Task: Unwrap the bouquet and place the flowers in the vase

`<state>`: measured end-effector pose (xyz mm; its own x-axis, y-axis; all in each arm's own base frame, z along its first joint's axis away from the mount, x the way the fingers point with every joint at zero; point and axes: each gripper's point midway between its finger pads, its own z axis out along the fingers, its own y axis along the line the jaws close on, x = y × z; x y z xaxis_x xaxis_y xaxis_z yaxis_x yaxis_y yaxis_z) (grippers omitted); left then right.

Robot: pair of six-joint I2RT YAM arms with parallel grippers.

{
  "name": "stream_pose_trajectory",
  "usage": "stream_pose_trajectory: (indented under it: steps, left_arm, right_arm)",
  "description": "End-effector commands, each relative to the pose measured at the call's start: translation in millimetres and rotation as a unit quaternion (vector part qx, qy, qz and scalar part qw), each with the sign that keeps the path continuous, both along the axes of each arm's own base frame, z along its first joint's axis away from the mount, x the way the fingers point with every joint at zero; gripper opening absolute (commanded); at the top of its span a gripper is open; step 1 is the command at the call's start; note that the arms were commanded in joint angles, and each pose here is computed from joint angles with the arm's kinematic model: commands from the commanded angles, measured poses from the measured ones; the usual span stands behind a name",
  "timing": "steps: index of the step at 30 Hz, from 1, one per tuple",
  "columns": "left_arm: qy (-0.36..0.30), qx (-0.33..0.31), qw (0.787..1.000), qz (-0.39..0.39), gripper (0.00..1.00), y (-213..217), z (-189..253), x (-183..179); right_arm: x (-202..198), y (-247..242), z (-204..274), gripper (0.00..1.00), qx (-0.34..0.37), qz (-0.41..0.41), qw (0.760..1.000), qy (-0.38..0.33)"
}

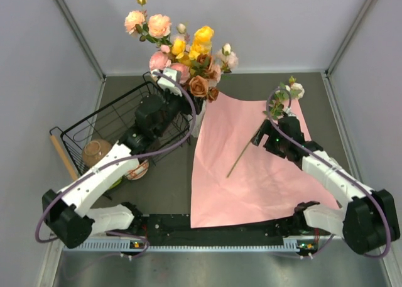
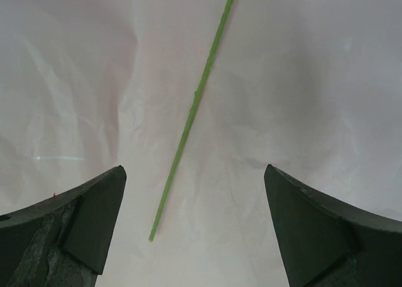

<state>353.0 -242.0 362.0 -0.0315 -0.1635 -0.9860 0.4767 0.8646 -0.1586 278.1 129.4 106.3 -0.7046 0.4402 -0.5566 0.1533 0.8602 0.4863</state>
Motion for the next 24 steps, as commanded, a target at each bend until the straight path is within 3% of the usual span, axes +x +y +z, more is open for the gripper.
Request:
stream_pose_trajectory:
  steps: [1,5,6,7,13,20,24]
  left_arm:
    - [0.027,-0.045,0.998,-0.020,0.79,10.0,24.0,-29.2]
    - [0.056,-0.044,0.997,-0.037,0.84,10.0,21.8,-41.7]
    - [0.068,-0.040,0.996,-0.041,0.95,9.6,18.0,-44.2]
    - [0.071,-0.041,0.995,-0.054,0.99,6.4,18.9,-47.8]
    - [0.078,-0.065,0.992,-0.073,0.99,5.9,28.3,-61.2]
    - [0.070,-0.069,0.986,-0.136,0.96,11.9,54.6,-105.5]
    - [0.058,-0.069,0.988,-0.127,0.95,35.0,62.5,-129.3]
  right_arm:
    - [44.6,-8.5,10.7,0.89,-0.015,-0.047,0.999,-0.011]
    - [73.5,-7.6,8.4,0.80,-0.022,-0.065,0.998,-0.006]
    - [79.0,-7.0,8.4,0.78,-0.021,-0.072,0.997,-0.008]
    - [87.0,-5.0,10.9,0.74,-0.020,-0.074,0.997,-0.012]
    - [121.7,-0.5,-2.5,0.59,-0.037,-0.083,0.996,-0.002]
    - [148.2,-8.7,-26.9,0.57,-0.083,-0.108,0.990,0.023]
    - [148.9,-13.6,-40.9,0.40,-0.093,-0.127,0.987,0.038]
